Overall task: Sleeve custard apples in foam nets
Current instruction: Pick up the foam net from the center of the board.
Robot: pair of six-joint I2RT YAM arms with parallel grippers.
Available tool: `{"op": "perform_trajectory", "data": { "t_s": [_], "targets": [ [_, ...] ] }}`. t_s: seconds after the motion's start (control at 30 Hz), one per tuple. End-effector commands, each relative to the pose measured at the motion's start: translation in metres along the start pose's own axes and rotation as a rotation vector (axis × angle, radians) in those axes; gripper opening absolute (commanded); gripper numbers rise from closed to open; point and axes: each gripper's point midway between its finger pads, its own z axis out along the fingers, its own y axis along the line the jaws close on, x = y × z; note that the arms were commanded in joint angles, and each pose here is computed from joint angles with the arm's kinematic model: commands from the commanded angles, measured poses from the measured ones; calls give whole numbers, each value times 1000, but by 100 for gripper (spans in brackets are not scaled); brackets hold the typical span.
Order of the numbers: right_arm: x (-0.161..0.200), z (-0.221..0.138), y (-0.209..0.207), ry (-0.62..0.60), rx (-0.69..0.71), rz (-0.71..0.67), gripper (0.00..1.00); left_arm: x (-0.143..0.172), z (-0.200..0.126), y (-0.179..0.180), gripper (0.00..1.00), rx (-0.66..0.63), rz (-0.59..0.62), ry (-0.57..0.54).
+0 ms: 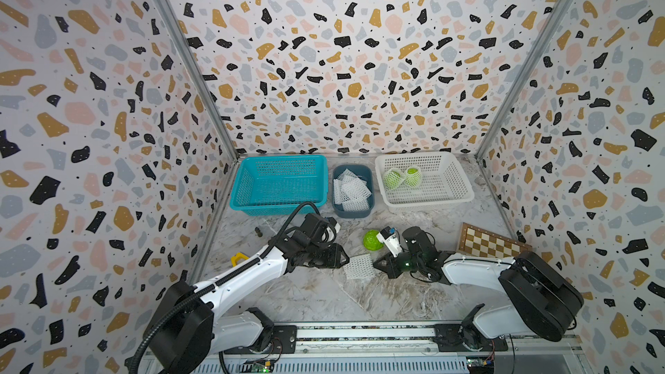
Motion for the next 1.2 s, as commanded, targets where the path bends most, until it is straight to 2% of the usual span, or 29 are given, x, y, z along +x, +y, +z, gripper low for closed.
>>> {"op": "perform_trajectory", "data": {
  "t_s": [0.0, 0.23, 0.43, 0.53, 0.67, 0.77, 0.9, 0.97, 1.17],
  "targets": [
    [-20, -3, 17, -36, -39, -44, 0, -2, -2, -1, 43, 4, -3, -27],
    [-18, 2, 1, -41, 40, 1, 38, 3, -3, 9, 44, -38, -22, -24],
    [-14, 10, -2, -30, 37, 14, 45, 9, 0, 14, 45, -40, -38, -16],
    [-13, 15, -2, -24, 26, 16, 45, 9, 0, 14, 45, -43, -39, -18],
    [-10, 21, -2, -14, 15, 22, 40, 9, 0, 15, 45, -44, -40, -18],
    [-10, 24, 0, -6, -5, 27, 30, 10, 1, 16, 44, -48, -42, -18],
    [-13, 26, 6, -9, -36, 25, 6, 11, 1, 18, 44, -55, -47, -16],
    [-15, 26, 11, -8, -59, 20, 0, 11, 1, 19, 44, -56, -47, -18],
    [-27, 17, 26, -39, -96, -10, 0, 10, 0, 20, 44, -69, -56, -23]
  ]
}}
